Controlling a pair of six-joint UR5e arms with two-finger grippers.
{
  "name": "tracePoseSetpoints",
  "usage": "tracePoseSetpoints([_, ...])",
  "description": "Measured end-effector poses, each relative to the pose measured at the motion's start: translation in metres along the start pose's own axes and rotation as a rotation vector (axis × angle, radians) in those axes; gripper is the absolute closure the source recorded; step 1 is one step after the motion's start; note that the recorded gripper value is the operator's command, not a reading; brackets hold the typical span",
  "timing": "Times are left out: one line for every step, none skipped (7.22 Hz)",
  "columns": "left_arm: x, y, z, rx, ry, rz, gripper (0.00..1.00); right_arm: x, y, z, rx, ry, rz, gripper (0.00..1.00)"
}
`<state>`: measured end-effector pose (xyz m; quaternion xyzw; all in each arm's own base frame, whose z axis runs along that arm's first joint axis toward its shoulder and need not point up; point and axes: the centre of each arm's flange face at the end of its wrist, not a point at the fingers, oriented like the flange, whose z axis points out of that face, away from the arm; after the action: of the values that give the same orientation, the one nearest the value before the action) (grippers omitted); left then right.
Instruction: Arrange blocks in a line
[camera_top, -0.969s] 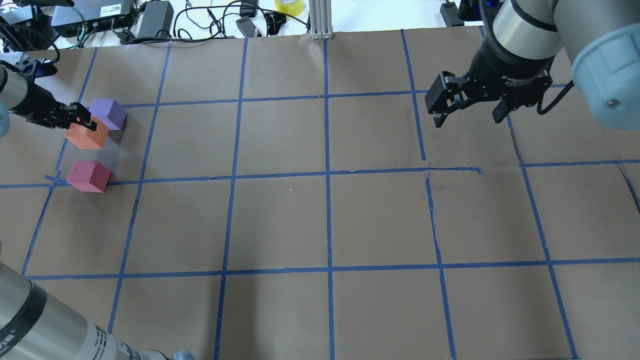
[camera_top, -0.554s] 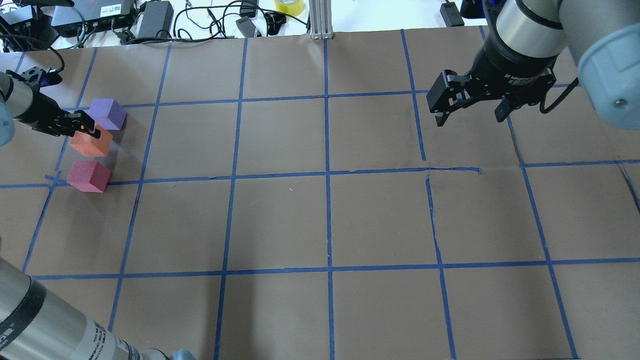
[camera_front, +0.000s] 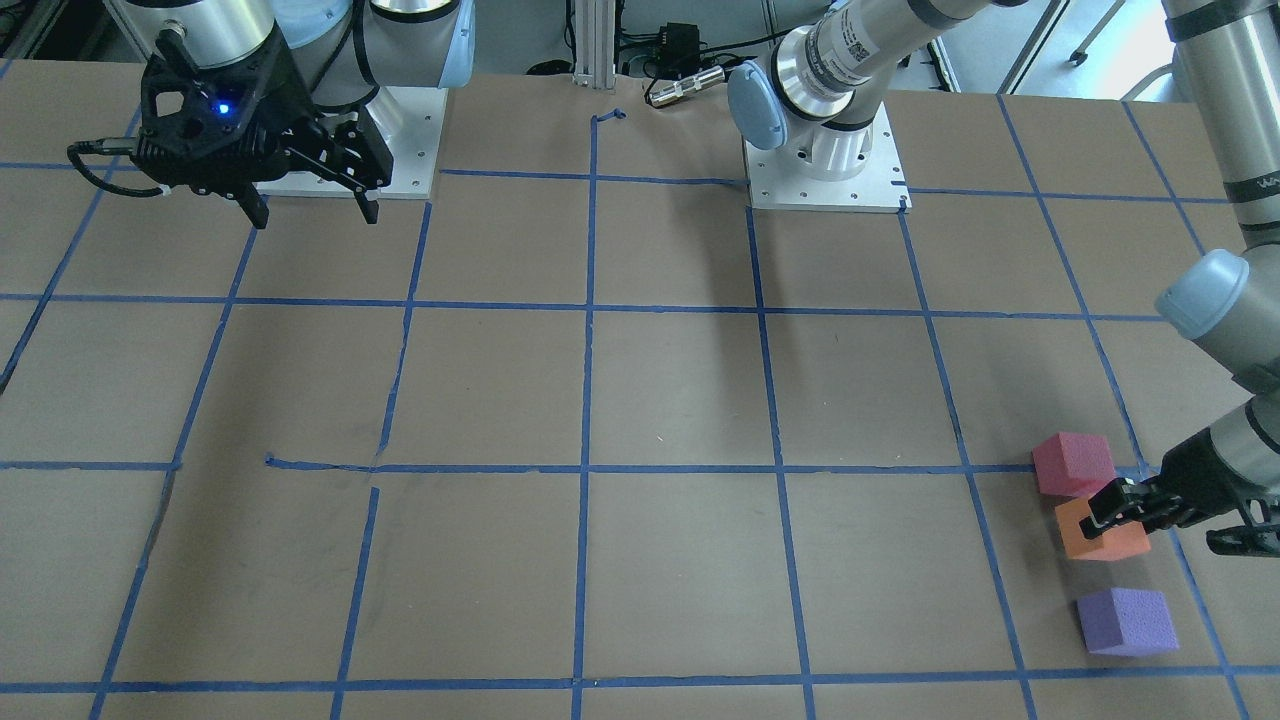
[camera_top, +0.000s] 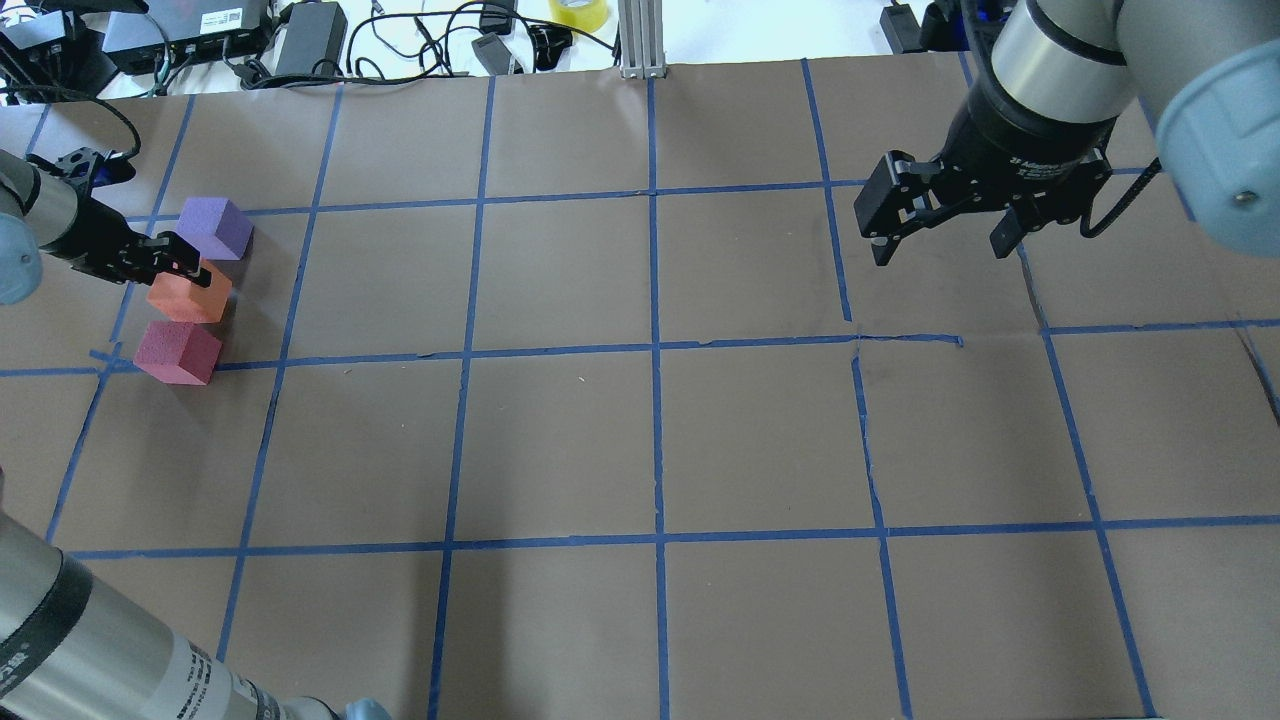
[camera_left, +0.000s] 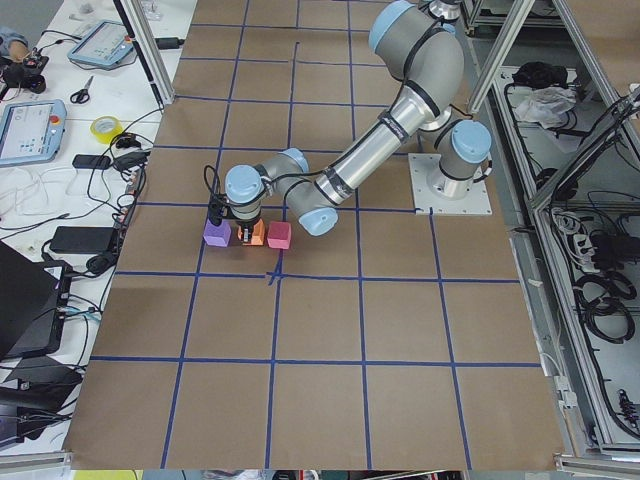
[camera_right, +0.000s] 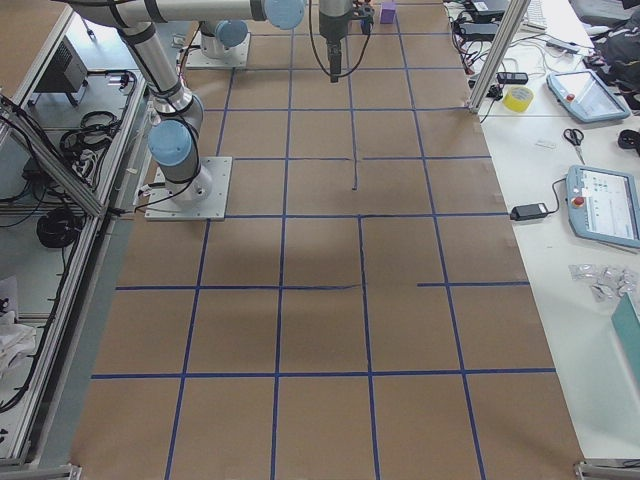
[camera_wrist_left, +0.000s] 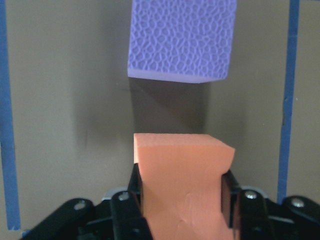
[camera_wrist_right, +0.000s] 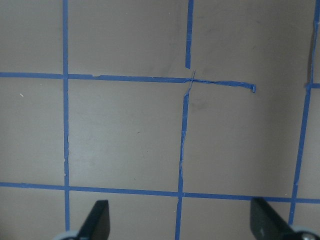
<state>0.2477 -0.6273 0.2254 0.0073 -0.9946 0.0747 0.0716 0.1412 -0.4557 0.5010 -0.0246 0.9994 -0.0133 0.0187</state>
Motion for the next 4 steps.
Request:
tracePoseSetpoints([0.008, 0.000, -0.021, -0.002, -0.026, 0.005, 0.00, 0.000, 0.004, -0.006, 0.010, 0.002, 0.000, 0.00])
tracePoseSetpoints([0.023, 0.004, -0.061, -0.046, -0.048, 0.008, 0.00, 0.000, 0.011, -0.013, 0.021, 0.002, 0.001, 0.00])
tracePoseSetpoints([0.051, 0.009, -0.120, -0.086, -0.049, 0.017, 0.00, 0.000, 0.015, -0.017, 0.027, 0.011, 0.001, 0.00])
tracePoseSetpoints([0.094, 0.018, -0.191, -0.125, -0.038, 0.011, 0.00, 0.003, 0.017, -0.018, 0.025, 0.042, 0.000, 0.00])
